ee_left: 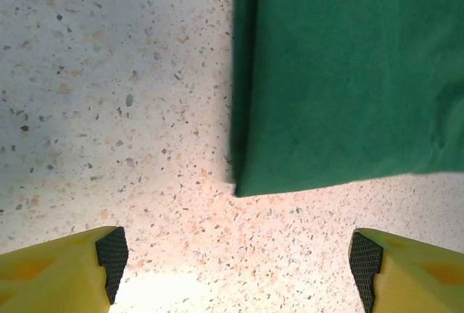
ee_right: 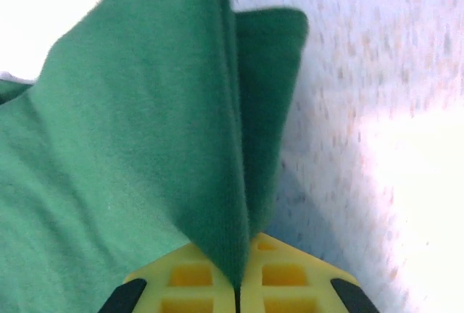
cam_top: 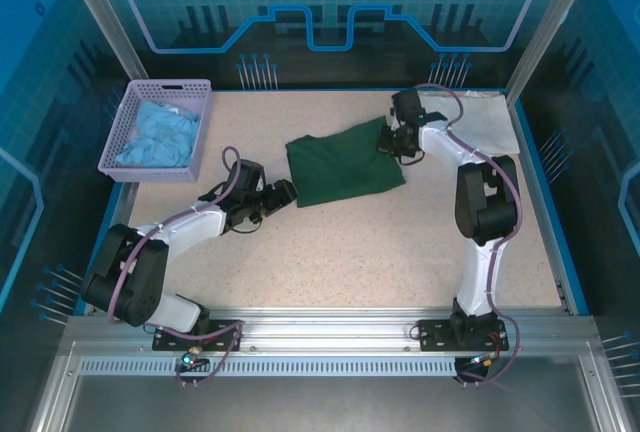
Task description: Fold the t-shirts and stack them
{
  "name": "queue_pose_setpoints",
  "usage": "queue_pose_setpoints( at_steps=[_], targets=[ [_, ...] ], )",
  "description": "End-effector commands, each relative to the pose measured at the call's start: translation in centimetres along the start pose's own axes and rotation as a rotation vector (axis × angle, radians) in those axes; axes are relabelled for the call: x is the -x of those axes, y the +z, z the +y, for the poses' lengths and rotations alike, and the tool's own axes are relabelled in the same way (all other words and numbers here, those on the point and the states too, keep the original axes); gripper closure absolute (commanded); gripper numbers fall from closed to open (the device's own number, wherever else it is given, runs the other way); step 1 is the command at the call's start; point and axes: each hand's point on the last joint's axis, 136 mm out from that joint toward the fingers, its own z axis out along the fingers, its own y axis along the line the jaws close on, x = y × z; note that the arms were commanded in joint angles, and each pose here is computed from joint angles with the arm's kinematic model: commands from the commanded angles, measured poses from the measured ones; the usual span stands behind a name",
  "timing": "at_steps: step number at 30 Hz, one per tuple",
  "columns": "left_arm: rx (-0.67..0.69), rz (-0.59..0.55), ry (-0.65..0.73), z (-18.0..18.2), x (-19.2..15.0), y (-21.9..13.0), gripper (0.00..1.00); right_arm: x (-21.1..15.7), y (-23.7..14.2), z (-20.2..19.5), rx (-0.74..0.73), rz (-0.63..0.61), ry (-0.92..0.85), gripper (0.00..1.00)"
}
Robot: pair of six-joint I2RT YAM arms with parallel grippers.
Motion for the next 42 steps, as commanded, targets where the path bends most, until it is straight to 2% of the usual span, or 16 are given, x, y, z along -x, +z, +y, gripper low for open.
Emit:
queue_pose_setpoints(
  at_steps=[1,3,8,15,24,42],
  targets=[
    [-0.013,-0.010,-0.014,0.2,0.2,0.0,0.18,1.0,0.2,-0.2,0.010,0.043,-0.156,1.00],
    [-0.014,-0.011,-0.014,0.2,0.2,0.0,0.18,2.2,-0.2,-0.8,0.011,0.037,-0.129,1.00],
    [-0.014,-0.010,-0.014,0.3,0.1,0.0,0.19,6.7,-2.6,-2.2,0.008,-0.080,-0.072,1.00],
    [-0.014,-0.007,-0.015,0.3,0.0,0.2,0.19,10.2,-4.3,-3.1,-0.013,-0.097,-0.105,1.00],
    [-0.019,0.002,-0.013,0.2,0.1,0.5,0.20,12.2,-5.8,-5.4,-0.081,-0.115,-0.100,1.00],
    [-0.025,0.016,-0.008,0.0,-0.1,0.7,0.19,15.5,-12.2,-11.6,-0.117,-0.221,-0.072,1.00]
  ],
)
